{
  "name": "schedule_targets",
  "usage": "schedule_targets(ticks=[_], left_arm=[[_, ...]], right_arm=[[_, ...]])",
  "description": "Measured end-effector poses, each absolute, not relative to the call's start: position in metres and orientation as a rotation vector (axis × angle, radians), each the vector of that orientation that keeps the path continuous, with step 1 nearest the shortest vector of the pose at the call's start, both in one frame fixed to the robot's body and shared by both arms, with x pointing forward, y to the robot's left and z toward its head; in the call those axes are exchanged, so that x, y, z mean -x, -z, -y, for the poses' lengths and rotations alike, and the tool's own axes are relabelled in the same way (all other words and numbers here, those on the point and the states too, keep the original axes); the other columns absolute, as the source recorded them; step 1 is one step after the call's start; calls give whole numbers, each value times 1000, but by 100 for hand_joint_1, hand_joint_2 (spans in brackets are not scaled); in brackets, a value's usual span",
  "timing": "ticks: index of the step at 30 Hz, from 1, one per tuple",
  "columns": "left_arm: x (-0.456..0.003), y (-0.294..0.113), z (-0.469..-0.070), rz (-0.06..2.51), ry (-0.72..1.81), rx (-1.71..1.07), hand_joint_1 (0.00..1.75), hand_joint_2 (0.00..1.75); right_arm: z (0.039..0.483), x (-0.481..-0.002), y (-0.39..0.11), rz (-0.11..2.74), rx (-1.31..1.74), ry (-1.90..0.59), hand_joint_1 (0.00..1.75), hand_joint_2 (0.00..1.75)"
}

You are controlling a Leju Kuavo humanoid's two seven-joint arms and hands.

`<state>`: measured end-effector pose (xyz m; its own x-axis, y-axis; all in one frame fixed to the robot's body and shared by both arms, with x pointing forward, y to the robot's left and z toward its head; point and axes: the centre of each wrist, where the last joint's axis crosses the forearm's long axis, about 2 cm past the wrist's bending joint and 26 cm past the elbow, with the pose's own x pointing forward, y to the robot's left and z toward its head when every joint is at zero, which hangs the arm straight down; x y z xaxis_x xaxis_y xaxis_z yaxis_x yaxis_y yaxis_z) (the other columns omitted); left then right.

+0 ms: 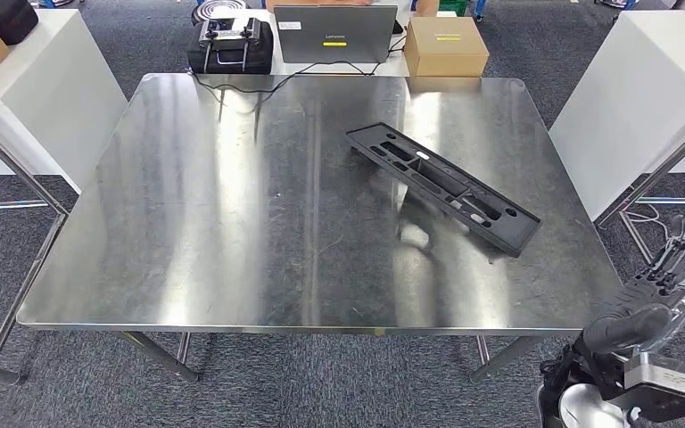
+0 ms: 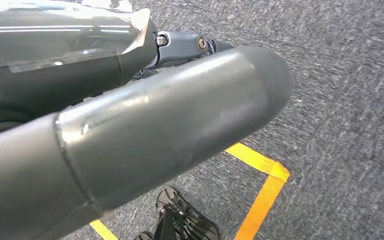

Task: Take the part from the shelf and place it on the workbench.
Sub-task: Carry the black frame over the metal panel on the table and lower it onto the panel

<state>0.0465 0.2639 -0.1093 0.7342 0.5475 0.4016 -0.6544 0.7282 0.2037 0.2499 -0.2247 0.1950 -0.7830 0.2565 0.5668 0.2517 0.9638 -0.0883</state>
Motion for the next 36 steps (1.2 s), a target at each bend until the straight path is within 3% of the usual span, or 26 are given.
schedule_targets(ticks=[36], left_arm=[[-50,109,-259,348,-698,-313,0,0]], right_arm=[[234,-268,-169,2332,327,31,0,0]])
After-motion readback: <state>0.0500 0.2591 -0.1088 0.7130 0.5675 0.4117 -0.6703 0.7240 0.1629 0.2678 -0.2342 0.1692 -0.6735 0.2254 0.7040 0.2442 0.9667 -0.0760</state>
